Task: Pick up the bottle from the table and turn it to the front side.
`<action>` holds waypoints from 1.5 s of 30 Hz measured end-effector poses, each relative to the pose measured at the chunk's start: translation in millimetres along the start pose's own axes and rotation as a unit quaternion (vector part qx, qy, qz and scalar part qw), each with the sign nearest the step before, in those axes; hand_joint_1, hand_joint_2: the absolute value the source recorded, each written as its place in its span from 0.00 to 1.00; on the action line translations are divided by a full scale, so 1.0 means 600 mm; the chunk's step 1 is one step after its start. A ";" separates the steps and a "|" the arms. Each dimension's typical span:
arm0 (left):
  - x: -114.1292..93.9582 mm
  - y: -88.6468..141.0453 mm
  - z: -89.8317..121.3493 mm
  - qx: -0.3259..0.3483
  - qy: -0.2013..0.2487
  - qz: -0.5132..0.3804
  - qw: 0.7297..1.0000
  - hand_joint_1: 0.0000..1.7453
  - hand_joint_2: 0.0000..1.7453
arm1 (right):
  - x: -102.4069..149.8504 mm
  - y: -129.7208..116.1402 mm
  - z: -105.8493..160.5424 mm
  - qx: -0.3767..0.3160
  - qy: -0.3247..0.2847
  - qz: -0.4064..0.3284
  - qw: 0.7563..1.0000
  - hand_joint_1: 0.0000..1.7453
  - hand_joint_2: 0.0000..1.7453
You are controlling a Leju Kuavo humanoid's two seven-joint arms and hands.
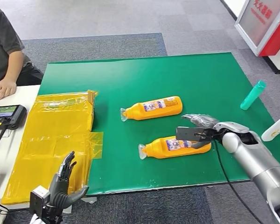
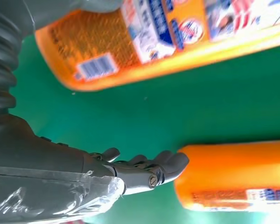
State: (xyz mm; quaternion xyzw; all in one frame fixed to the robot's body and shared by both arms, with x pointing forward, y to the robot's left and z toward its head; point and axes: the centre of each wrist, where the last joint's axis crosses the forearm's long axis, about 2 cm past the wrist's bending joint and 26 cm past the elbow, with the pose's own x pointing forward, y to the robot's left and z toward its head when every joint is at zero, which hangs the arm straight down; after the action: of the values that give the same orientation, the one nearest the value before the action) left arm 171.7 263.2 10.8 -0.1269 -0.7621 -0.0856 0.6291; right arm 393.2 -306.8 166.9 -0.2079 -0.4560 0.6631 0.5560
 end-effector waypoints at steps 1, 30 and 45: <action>-0.001 0.000 0.002 -0.002 0.002 0.000 1.000 0.00 1.00 | 0.000 0.005 0.001 0.002 -0.001 -0.001 1.000 0.00 1.00; 0.004 -0.001 -0.016 0.010 -0.017 0.019 1.000 0.00 1.00 | -0.025 0.016 0.020 0.037 0.041 0.007 0.998 0.33 1.00; 0.005 0.000 -0.022 0.011 -0.023 0.022 0.999 0.00 1.00 | -0.035 0.039 0.015 0.055 0.050 0.016 0.997 0.00 1.00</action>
State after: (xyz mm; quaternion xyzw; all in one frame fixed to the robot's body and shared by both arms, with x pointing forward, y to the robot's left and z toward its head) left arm 183.8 259.6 16.6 -0.1388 -0.7744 -0.0606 0.6143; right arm 379.6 -328.9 146.9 -0.2176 -0.3870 0.6845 0.5782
